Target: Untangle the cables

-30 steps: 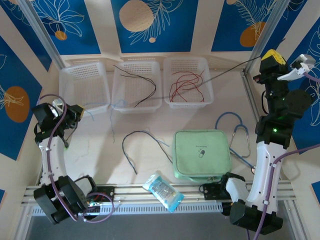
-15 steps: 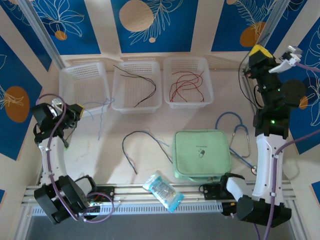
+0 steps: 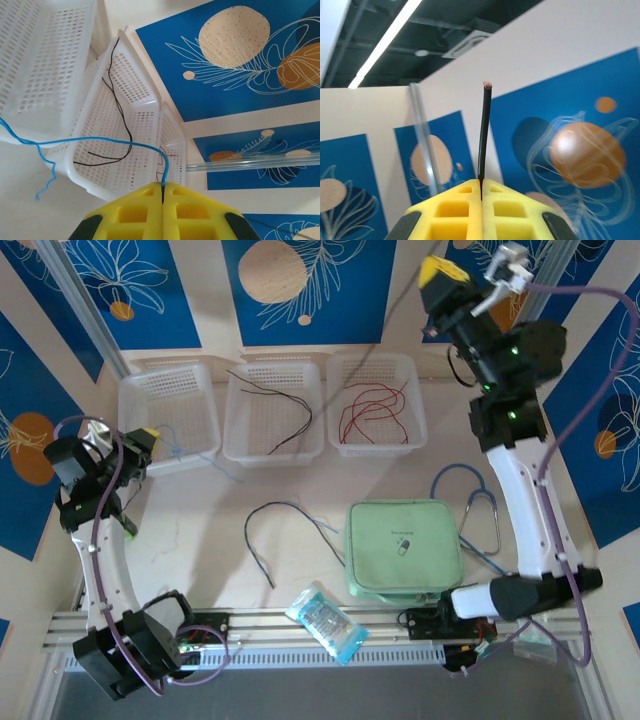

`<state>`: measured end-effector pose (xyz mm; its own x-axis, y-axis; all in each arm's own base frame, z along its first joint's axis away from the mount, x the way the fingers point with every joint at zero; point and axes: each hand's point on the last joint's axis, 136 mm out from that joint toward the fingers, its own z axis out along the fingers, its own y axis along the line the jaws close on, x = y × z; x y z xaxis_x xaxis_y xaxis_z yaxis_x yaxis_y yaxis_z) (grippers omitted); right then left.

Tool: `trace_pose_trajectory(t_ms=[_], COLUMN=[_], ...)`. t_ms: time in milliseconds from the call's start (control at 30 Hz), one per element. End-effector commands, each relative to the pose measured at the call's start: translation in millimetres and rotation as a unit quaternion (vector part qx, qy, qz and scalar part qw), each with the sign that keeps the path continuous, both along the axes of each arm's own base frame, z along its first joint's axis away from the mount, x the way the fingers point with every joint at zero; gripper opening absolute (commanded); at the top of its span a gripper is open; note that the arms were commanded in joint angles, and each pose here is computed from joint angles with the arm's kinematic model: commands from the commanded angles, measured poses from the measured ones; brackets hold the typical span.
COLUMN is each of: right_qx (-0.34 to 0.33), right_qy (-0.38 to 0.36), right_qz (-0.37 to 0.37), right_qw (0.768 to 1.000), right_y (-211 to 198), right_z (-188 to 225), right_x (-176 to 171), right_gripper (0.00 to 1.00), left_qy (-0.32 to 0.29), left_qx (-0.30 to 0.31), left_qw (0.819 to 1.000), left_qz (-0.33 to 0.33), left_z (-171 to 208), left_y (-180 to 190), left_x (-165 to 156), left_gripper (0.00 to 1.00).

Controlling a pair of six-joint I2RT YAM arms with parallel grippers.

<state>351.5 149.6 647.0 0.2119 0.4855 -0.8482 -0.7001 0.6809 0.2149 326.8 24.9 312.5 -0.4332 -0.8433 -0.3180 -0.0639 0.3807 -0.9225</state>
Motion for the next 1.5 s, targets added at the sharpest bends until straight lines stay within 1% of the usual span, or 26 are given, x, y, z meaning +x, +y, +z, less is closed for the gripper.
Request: trace_pose_trajectory(t_ms=[0,133,200,300,367,433,500,600,667,767,900,1000,1200,1367,1467], right_qx=[0.004,0.005,-0.003,-0.023,-0.038,-0.056,-0.084,-0.125,-0.128,-0.094,-0.093,-0.086,-0.052,-0.009,0.006], right_qy=[-0.034,-0.023,0.002,0.020,0.035,0.057,0.090,0.115,0.120,0.101,0.054,0.021,-0.046,-0.120,-0.147], right_qz=[0.021,0.060,0.080,0.105,0.119,0.124,0.123,0.127,0.119,0.129,0.134,0.131,0.106,0.096,0.081], right_qw=[0.999,0.998,0.997,0.994,0.992,0.989,0.985,0.977,0.977,0.982,0.985,0.987,0.992,0.988,0.986], right_y=[31,83,114,154,174,189,204,227,231,227,225,220,200,185,175], right_z=[18,8,-13,-46,-70,-95,-129,-175,-185,-154,-108,-81,-32,5,19], right_x=[10,46,74,106,124,140,156,166,170,164,140,123,98,78,72], right_gripper=[0.00,0.00,0.00,0.00,0.00,0.00,0.00,0.00,0.00,0.00,0.00,0.00,0.00,0.00,0.00], left_qy=[-0.024,-0.023,-0.023,-0.024,-0.026,-0.025,-0.024,-0.022,-0.019,-0.017,-0.010,-0.003,0.011,0.018,0.023], left_qx=[-0.001,-0.006,-0.009,-0.008,-0.006,-0.005,-0.008,-0.010,-0.011,-0.013,-0.017,-0.021,-0.024,-0.023,-0.023], left_qw=[1.000,1.000,1.000,0.999,0.999,0.999,0.999,1.000,1.000,1.000,1.000,0.999,0.999,0.999,0.999], left_qz=[-0.014,-0.014,-0.017,-0.019,-0.020,-0.019,-0.020,-0.020,-0.017,-0.019,-0.022,-0.024,-0.026,-0.030,-0.030], left_z=[13,9,8,9,10,9,7,4,0,-4,-11,-19,-33,-38,-41], left_y=[-7,-9,-10,-13,-15,-16,-18,-19,-18,-19,-21,-23,-24,-25,-26], left_x=[-2,-4,-6,-9,-12,-14,-16,-17,-17,-17,-18,-19,-19,-20,-22], left_gripper=[0.00,0.00,0.00,0.00,0.00,0.00,0.00,0.00,0.00,0.00,0.00,0.00,0.00,0.00,0.00])
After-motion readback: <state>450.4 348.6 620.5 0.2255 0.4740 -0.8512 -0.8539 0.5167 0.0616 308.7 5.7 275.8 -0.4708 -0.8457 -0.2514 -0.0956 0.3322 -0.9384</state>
